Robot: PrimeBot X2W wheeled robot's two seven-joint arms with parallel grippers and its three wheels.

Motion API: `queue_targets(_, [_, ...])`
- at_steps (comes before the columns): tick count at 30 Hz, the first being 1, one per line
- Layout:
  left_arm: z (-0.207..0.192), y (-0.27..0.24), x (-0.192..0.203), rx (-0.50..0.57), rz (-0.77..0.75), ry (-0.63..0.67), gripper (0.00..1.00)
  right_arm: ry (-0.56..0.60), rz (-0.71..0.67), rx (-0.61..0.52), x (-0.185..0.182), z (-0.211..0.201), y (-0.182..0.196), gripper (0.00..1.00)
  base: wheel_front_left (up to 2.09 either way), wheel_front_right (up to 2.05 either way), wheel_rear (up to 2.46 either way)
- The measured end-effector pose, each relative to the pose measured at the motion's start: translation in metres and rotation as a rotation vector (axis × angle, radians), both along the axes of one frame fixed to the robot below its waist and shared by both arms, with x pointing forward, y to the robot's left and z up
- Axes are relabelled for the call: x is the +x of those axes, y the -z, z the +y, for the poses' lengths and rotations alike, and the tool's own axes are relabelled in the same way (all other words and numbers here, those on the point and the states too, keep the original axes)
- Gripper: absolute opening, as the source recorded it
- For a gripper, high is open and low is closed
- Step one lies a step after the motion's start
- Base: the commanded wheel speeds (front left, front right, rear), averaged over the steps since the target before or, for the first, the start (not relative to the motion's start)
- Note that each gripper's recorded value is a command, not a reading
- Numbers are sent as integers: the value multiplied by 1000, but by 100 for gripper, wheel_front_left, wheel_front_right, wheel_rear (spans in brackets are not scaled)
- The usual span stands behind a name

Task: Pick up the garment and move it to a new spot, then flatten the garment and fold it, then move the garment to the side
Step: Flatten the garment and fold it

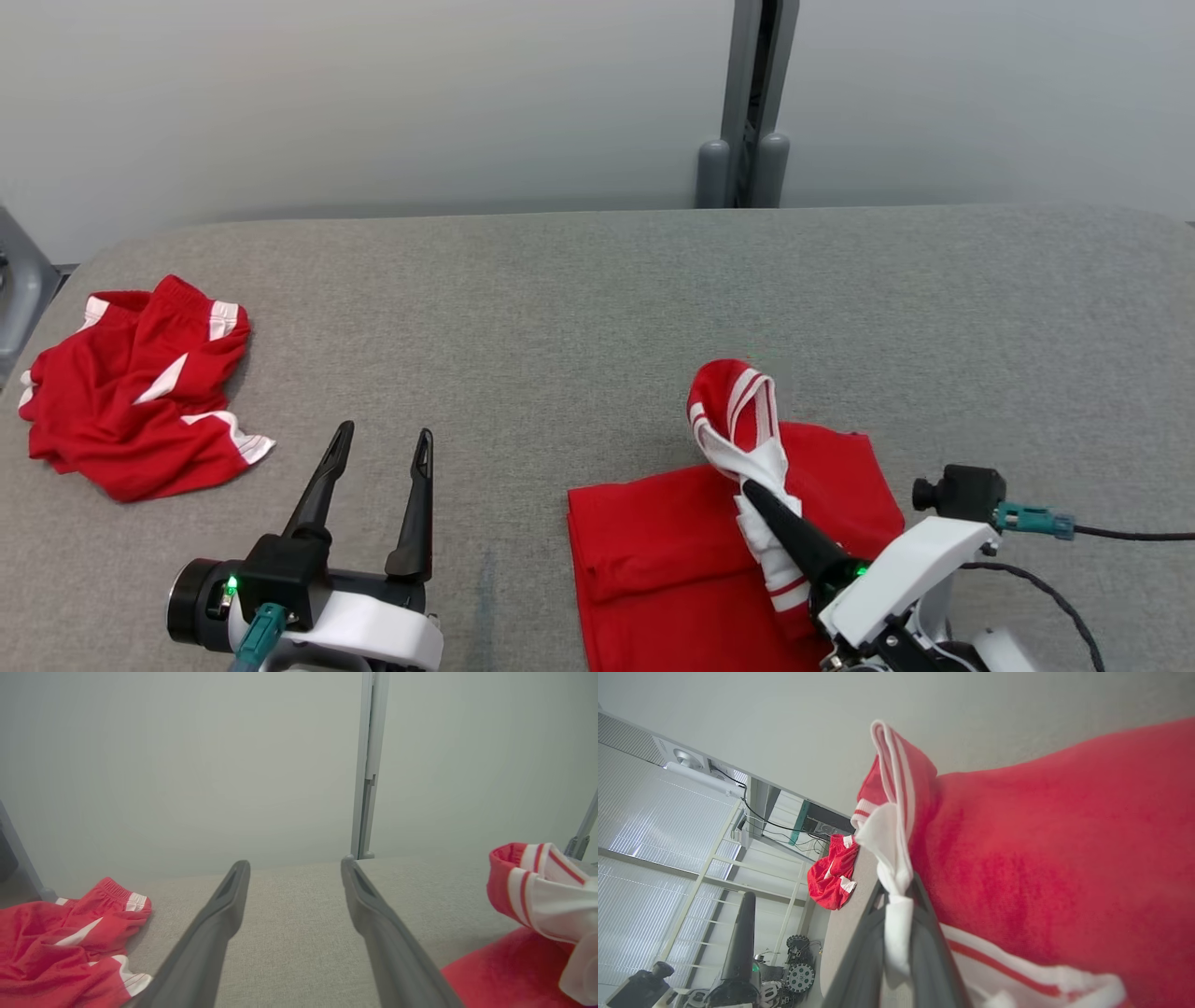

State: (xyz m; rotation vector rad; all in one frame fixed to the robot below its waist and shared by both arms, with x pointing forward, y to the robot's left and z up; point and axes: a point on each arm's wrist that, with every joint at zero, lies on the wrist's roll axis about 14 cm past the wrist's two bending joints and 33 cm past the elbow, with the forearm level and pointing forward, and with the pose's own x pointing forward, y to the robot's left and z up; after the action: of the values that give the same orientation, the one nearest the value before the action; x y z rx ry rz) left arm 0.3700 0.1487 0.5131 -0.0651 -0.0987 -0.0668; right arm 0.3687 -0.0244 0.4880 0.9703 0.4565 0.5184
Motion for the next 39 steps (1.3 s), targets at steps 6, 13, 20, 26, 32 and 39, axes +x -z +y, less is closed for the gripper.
queue_targets(6, [9, 3, -5, 0, 10, -27, 100, -58, 41, -15, -6, 20, 13, 0, 0, 0, 0])
queue_targets(13, [17, 7, -9, -5, 23, -53, 100, -132, 96, -12, -20, 44, 29, 0, 0, 0, 0])
queue_targets(20, [20, 11, -12, -12, 38, -69, 100, -151, 141, 9, -27, 57, 41, 0, 0, 0, 0])
queue_targets(26, [22, 13, -16, -19, 44, -78, 100, -191, 159, 34, -33, 75, 42, 0, 0, 0, 0])
queue_targets(32, [23, 15, -17, -22, 50, -86, 100, -197, 195, -7, -36, 76, 59, 100, 0, 0, 0])
queue_targets(39, [25, 16, -18, -23, 55, -96, 100, -241, 167, 24, -35, 92, 45, 100, 0, 0, 0])
